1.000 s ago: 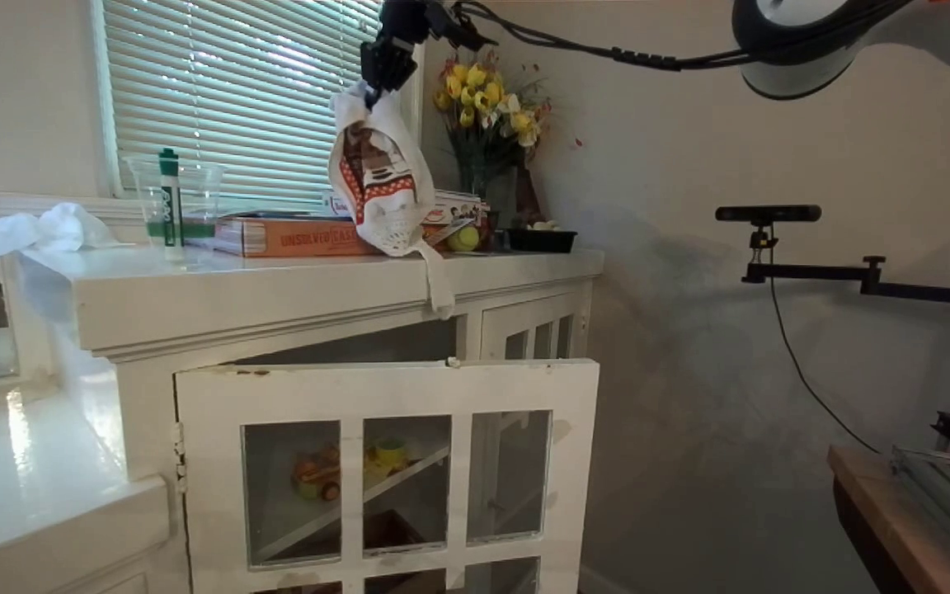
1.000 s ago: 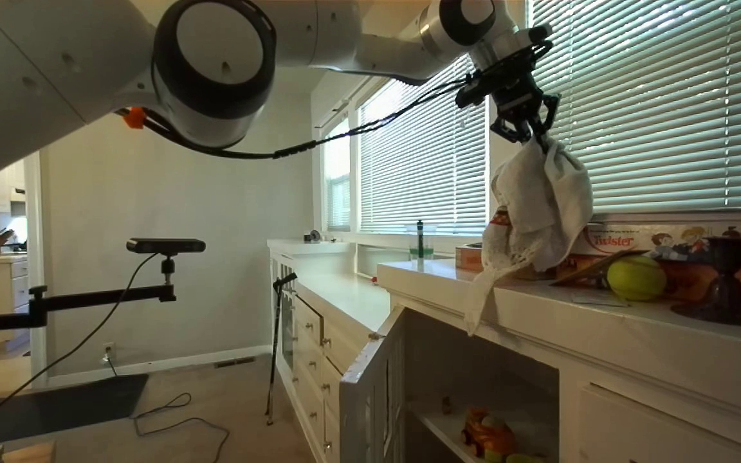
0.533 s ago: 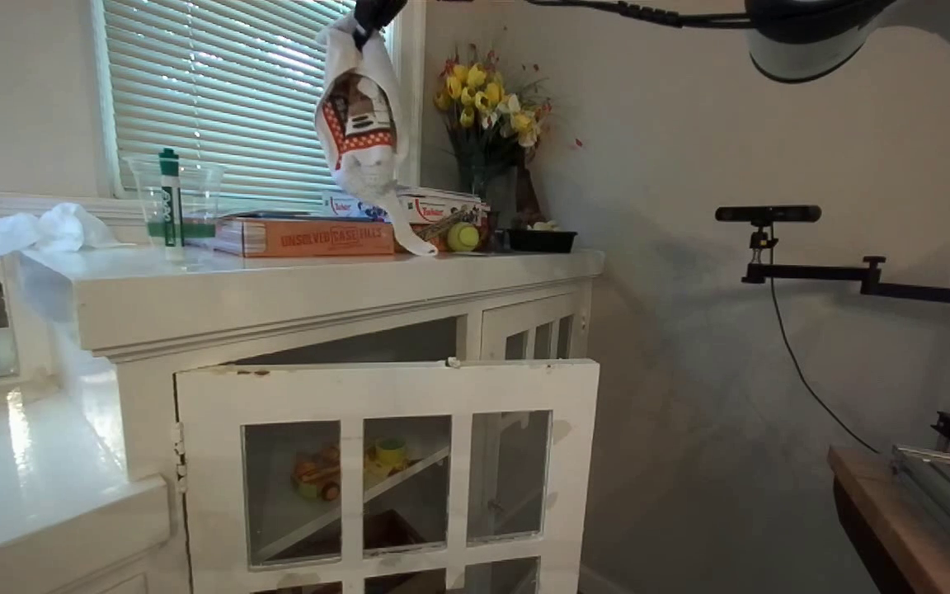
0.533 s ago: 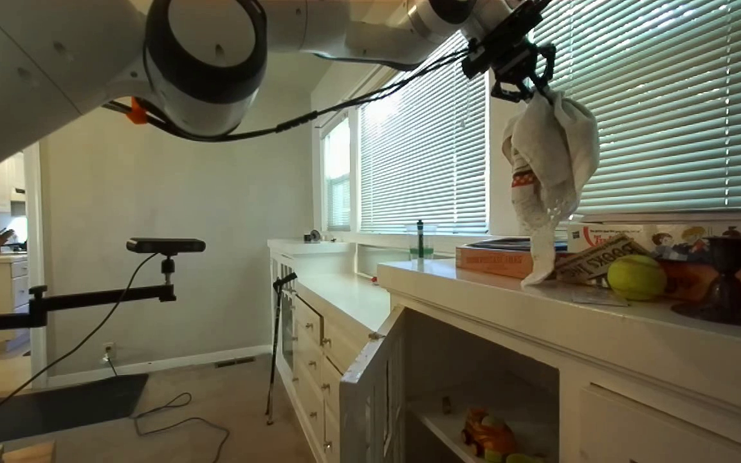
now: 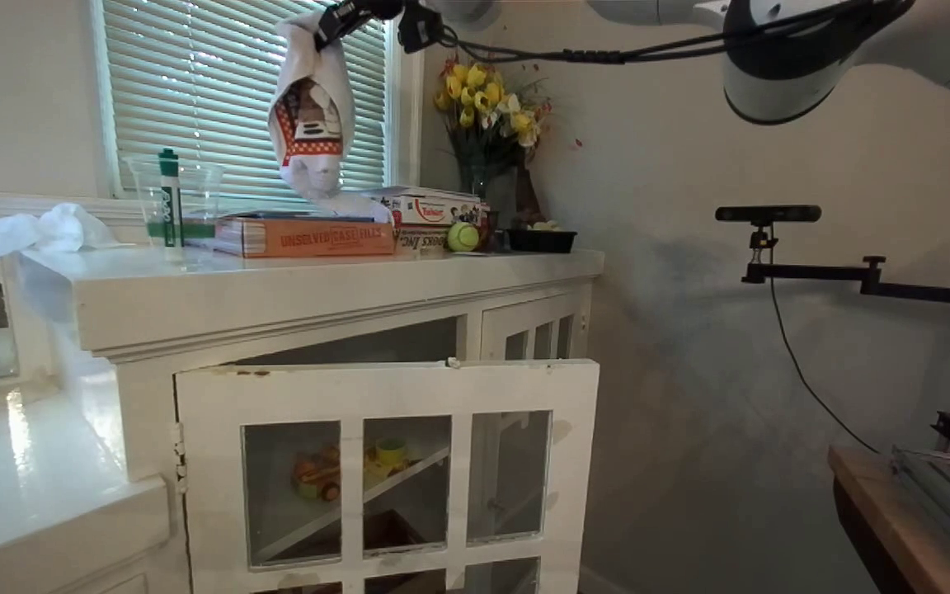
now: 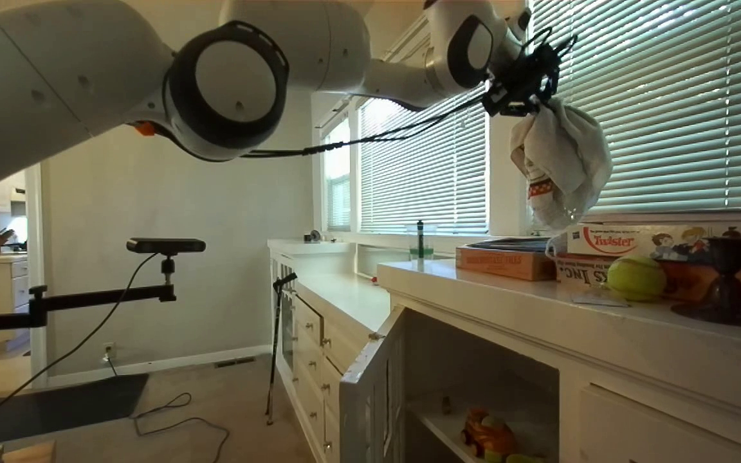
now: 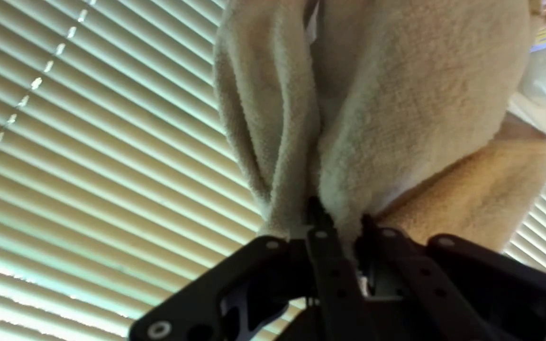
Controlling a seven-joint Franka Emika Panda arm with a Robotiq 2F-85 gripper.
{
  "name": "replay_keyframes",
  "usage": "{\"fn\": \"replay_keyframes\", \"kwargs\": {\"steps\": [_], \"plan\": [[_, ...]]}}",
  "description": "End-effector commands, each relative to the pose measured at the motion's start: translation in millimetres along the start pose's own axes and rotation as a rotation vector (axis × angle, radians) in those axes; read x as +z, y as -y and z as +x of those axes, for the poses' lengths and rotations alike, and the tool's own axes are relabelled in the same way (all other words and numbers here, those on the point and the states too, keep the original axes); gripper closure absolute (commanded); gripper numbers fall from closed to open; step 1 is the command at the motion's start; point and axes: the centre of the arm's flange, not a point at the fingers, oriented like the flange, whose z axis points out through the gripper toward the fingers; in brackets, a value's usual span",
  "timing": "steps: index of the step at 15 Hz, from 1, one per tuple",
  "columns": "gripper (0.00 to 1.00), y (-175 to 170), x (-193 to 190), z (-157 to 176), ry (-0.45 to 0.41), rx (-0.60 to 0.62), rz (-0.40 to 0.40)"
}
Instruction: Use the towel to wipe the top of the cabinet.
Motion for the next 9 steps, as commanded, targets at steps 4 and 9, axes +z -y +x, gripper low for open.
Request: {"fn": "replay_keyframes", "kwargs": {"steps": [4, 9], "plan": [[0.97, 13.3, 95.9, -8.9, 0.047, 0.192, 0.219], [0.48, 26.9, 101.8, -35.6, 0.326, 0.257, 0.313]]}}
